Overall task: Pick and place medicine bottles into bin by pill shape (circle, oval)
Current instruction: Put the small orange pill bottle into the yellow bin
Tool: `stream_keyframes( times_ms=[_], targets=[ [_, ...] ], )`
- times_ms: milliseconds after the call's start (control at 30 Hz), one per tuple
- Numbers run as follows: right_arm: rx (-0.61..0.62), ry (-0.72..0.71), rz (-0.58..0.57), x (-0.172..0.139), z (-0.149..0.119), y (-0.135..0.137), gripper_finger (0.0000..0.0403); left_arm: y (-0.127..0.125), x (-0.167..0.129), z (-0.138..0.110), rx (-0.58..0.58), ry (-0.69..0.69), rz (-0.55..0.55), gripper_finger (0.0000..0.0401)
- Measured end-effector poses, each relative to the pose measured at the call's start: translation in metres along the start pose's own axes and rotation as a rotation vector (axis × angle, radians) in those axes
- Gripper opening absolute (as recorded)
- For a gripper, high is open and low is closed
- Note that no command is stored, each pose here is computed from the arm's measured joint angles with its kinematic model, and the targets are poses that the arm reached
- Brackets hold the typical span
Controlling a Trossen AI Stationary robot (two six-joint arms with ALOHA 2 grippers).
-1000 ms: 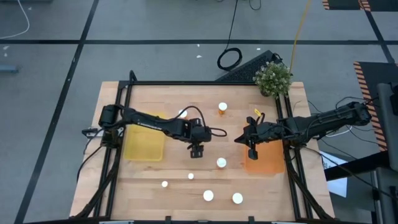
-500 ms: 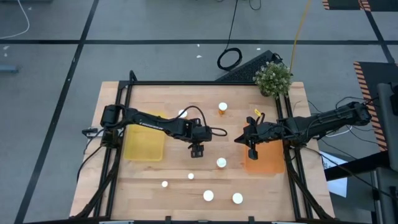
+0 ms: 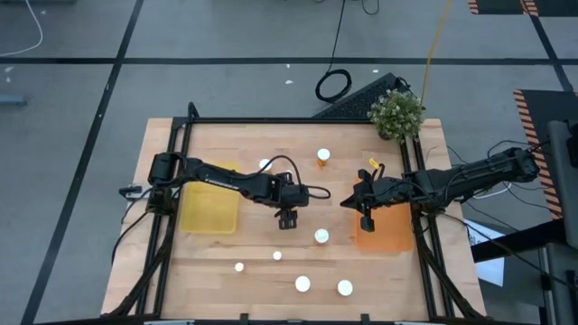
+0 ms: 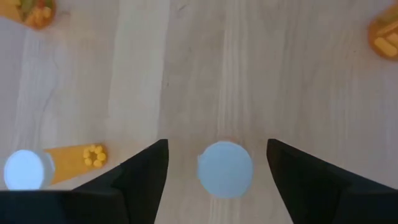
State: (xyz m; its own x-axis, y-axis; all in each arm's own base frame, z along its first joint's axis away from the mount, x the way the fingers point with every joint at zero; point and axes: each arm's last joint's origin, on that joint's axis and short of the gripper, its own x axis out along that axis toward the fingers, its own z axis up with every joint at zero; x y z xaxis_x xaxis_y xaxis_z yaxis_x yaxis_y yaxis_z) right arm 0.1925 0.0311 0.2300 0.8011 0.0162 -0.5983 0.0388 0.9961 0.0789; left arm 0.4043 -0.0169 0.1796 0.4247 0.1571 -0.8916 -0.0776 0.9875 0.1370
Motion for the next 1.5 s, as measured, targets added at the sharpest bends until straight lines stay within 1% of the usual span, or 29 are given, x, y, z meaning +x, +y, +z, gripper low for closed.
stream_keyframes(
  times_ms=[333,500,633,833,967,1400,1500],
  targets=[
    [0.000,0.000,0.000,0.000,0.000,0.000,0.0000,0.000,0.000,0.000,-0.001,0.005,0.001,0.0179],
    [0.000,0.000,0.000,0.000,0.000,0.000,0.0000,0.000,0.000,-0.002,-0.001,0.017,0.002,0.0147],
    [0.000,0.000,0.000,0.000,0.000,0.000,0.0000,0.000,0.000,-0.003,-0.003,0.030,0.003,0.0129],
    [0.000,0.000,0.000,0.000,0.000,0.000,0.0000,0.000,0.000,-0.003,-0.007,0.032,0.003,0.0131],
    [0.000,0.000,0.000,0.000,0.000,0.000,0.0000,0.001,-0.010,-0.002,-0.015,0.021,0.002,0.0132],
    [0.000,0.002,0.000,0.000,0.000,0.000,0.0000,0.009,-0.068,-0.004,-0.085,-0.022,-0.001,0.0133],
    [0.002,0.002,0.000,0.000,0.000,0.000,0.0000,0.010,-0.080,-0.007,-0.095,-0.017,0.023,0.0133]
  ],
)
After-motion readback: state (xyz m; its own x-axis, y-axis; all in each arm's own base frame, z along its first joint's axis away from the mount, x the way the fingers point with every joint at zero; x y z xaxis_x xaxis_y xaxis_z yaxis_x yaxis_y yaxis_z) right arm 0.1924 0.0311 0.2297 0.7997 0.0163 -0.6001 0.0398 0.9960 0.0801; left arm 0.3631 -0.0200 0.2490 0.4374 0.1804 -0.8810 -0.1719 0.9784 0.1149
